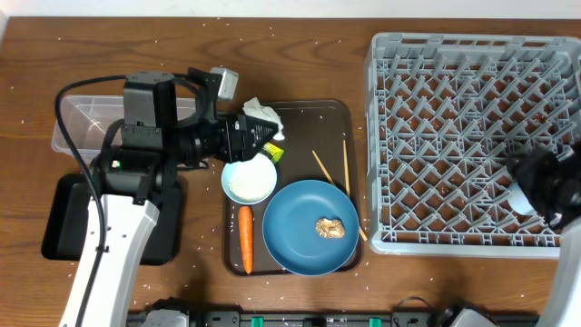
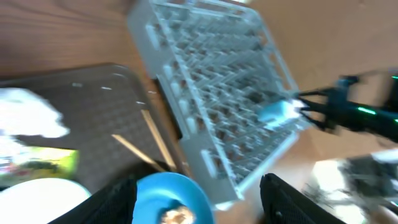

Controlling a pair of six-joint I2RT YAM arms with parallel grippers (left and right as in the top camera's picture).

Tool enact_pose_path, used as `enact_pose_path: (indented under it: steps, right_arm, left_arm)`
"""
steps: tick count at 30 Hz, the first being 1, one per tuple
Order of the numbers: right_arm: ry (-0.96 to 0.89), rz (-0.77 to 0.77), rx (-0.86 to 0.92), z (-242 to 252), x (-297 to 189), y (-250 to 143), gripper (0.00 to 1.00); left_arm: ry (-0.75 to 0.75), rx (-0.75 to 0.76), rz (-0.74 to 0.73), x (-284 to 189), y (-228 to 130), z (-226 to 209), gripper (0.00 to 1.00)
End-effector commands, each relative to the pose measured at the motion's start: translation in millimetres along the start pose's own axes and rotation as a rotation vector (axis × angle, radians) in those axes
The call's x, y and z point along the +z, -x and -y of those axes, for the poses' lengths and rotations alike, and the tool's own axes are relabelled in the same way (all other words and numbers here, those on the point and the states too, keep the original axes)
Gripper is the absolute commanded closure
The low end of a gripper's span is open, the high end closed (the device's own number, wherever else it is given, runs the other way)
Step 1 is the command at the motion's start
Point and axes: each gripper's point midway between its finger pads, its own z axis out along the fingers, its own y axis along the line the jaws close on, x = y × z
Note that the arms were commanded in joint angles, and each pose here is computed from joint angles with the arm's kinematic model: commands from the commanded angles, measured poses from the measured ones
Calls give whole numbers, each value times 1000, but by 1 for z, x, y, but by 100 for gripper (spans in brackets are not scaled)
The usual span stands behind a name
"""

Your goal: Sort waste into correct bins and load items into the dishwasher rack

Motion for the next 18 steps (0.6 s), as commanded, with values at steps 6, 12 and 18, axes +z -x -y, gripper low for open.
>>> enact_pose_path:
  steps: [6, 12, 18]
  right_arm:
    - [229, -147, -385, -73, -21, -69, 40]
    - [142, -214, -475, -72, -11, -94, 38]
    - [134, -227, -446, -73, -11, -97, 37]
  left_arm:
    - [514, 56, -52, 2, -18, -68, 36]
    - [644, 52, -124, 26, -27, -103, 38]
    - [662, 11, -164, 71, -31, -141, 40]
